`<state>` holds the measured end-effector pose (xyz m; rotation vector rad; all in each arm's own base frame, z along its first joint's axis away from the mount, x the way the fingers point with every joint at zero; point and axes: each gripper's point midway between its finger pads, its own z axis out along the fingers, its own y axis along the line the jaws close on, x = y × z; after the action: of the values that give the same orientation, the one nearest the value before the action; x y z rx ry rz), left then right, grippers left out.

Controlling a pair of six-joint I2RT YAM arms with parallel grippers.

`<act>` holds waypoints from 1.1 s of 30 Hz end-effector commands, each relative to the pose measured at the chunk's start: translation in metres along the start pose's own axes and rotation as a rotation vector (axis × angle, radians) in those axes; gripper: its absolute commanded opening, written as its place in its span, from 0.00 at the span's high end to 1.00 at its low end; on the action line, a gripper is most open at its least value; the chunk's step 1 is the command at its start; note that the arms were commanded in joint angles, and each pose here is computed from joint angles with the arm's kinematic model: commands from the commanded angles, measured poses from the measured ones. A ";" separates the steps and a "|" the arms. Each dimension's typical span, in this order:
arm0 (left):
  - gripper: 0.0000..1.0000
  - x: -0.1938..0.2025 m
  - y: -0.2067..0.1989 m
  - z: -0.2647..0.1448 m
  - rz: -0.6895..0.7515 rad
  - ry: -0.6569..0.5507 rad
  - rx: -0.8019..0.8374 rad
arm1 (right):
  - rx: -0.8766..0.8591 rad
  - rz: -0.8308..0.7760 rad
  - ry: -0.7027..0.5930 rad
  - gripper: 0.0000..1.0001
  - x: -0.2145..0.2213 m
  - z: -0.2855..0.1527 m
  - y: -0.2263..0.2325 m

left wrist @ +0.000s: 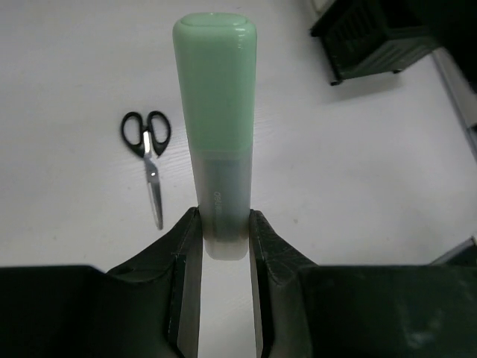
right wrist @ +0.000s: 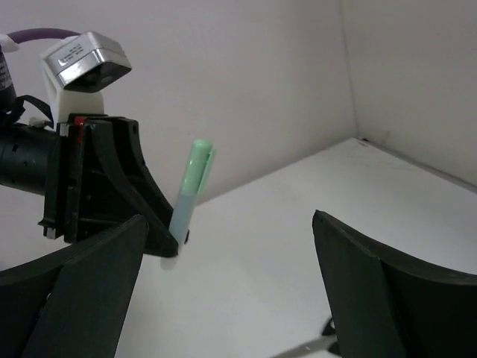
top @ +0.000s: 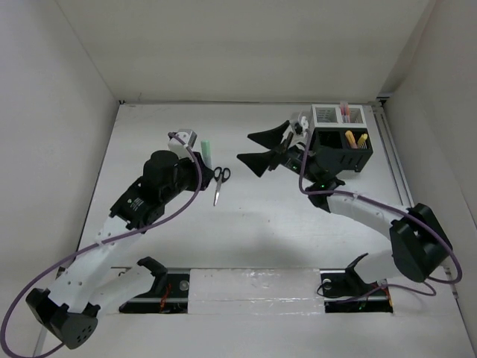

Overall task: Sort the stationery into containers
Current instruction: Pick up the pen from the center of the board, then place the pen in the storage box.

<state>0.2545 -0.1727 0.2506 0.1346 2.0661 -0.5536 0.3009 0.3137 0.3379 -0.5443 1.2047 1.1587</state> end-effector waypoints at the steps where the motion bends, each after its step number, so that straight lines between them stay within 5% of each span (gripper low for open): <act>1: 1.00 -0.004 -0.035 -0.011 0.058 -0.024 0.213 | -0.149 0.029 -0.158 0.03 -0.035 0.029 0.049; 11: 1.00 -0.006 -0.057 -0.032 0.099 -0.050 0.361 | -0.075 0.106 -0.132 0.09 -0.020 0.076 0.069; 21: 1.00 -0.010 -0.048 -0.028 0.084 -0.071 0.303 | 0.076 0.083 -0.058 0.18 0.001 0.088 0.055; 33: 1.00 -0.014 -0.043 -0.029 0.082 -0.092 0.275 | 0.123 0.103 0.034 0.43 0.023 0.094 0.066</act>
<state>0.2232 -0.1978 0.2736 0.3514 1.9510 -0.7744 0.2783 0.4238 0.3440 -0.4351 1.3632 1.1745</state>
